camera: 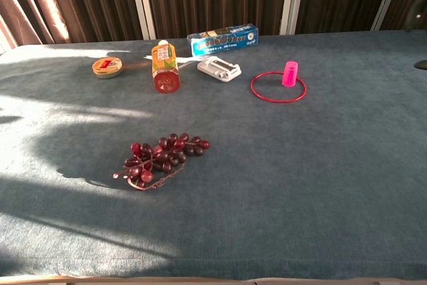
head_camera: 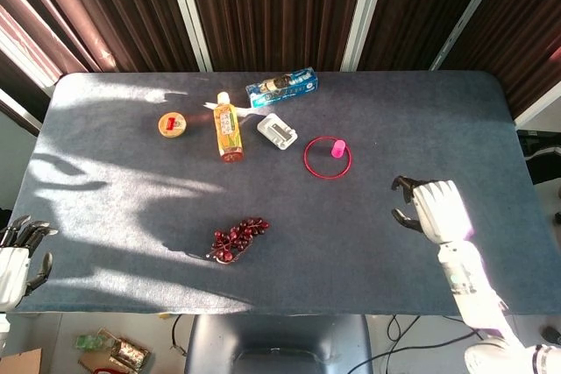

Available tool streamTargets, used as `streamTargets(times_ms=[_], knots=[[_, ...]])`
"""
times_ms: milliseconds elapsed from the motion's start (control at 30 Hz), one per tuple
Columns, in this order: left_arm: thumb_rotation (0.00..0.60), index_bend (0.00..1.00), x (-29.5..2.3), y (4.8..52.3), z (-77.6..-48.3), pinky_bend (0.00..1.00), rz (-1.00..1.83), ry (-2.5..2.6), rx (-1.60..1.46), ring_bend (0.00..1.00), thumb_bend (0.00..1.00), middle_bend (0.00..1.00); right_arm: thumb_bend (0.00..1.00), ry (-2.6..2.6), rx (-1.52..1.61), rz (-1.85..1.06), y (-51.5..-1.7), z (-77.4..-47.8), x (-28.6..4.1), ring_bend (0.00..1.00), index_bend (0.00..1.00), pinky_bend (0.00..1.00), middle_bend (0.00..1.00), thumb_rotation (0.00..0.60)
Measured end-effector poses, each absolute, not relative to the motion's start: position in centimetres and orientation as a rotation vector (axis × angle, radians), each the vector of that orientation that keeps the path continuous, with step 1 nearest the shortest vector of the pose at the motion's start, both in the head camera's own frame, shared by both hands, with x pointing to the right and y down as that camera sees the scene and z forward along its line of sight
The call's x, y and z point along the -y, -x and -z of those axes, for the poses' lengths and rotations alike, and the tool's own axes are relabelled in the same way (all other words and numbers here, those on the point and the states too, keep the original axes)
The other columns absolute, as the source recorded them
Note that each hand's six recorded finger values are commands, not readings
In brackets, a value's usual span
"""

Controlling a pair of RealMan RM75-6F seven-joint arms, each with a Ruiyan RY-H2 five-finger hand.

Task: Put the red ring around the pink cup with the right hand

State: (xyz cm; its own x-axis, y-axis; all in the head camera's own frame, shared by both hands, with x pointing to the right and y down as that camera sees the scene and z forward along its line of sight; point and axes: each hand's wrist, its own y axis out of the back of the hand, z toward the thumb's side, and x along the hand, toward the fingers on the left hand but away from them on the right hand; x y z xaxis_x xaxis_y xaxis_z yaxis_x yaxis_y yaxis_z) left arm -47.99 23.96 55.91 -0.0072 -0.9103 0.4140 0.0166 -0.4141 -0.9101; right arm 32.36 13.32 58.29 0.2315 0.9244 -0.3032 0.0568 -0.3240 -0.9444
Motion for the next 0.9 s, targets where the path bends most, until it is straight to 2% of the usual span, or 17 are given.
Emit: streamTargets(times_ms=[167, 267, 400, 533, 900], knots=[[0.6, 0.31, -23.9, 48.1, -55.9, 0.24, 1.529, 1.497, -0.971, 0.13, 0.52, 0.24, 0.15, 1.608, 0.881, -1.397, -37.1, -57.6, -19.6, 0.34, 0.29, 0.39, 0.34, 0.6], [0.6, 0.31, -23.9, 48.0, -56.0, 0.24, 1.53, 1.497, -0.967, 0.12, 0.52, 0.24, 0.12, 1.643, 0.851, -1.474, -38.2, -57.9, -21.1, 0.21, 0.18, 0.26, 0.22, 0.6], [0.6, 0.31, -23.9, 47.8, -56.2, 0.24, 1.529, 1.499, -0.958, 0.12, 0.52, 0.24, 0.12, 1.685, 0.816, -1.56, -39.3, -58.8, -22.5, 0.11, 0.07, 0.23, 0.13, 0.6], [0.6, 0.31, -23.9, 47.8, -56.2, 0.24, 1.53, 1.499, -0.955, 0.13, 0.52, 0.24, 0.12, 1.716, 0.811, -1.614, -40.0, -59.6, -23.1, 0.07, 0.01, 0.23, 0.08, 0.6], [0.6, 0.31, -24.1, 47.7, -56.0, 0.24, 1.526, 1.493, -0.955, 0.13, 0.52, 0.24, 0.12, 1.713, 0.855, -1.587, -40.1, -59.4, -22.9, 0.05, 0.0, 0.22, 0.07, 0.6]])
